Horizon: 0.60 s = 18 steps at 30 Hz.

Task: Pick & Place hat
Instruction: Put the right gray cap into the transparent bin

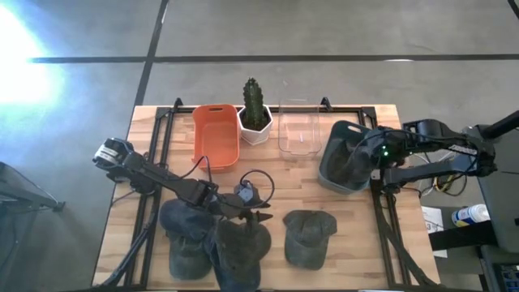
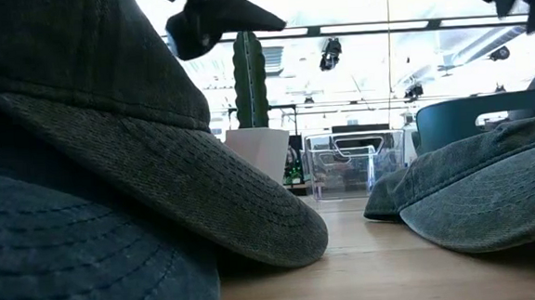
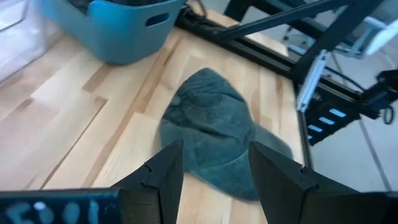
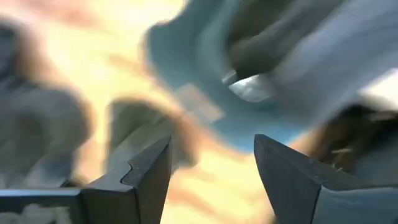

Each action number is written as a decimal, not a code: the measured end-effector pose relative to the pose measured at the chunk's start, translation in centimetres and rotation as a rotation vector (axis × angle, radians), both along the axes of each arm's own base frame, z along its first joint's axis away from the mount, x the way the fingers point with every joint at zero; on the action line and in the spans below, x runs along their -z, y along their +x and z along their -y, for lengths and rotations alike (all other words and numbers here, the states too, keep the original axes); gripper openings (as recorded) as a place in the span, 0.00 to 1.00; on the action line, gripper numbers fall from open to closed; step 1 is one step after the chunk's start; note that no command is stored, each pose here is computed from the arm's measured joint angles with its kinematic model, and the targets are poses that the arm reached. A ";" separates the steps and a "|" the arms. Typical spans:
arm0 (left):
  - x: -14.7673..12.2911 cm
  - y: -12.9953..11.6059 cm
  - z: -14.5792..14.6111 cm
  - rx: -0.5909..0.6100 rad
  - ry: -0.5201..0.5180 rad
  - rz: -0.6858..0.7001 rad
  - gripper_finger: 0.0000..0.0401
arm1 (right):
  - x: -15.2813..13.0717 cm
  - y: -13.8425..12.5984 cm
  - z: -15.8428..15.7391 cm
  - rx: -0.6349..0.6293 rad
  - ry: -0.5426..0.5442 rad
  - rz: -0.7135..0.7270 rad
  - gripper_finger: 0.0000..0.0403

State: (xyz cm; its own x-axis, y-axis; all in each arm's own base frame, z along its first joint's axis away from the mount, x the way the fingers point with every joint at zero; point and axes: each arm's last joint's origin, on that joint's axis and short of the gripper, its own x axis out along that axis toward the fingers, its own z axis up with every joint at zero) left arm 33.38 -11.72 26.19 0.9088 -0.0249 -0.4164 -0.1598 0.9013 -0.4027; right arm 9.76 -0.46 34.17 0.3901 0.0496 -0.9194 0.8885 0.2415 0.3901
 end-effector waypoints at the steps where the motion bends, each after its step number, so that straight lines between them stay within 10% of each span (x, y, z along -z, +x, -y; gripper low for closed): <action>1: 0.0 0.2 -0.1 0.015 0.007 0.007 0.43 | -0.2 0.7 -0.3 -0.024 0.027 0.028 0.55; 11: 1.3 1.6 -2.5 0.063 0.172 -0.022 0.43 | 3.2 6.4 -7.6 -0.251 0.061 0.016 0.55; 18: 1.2 1.9 -3.0 0.213 0.177 -0.003 0.43 | 7.2 6.4 -16.5 0.087 0.124 0.274 0.55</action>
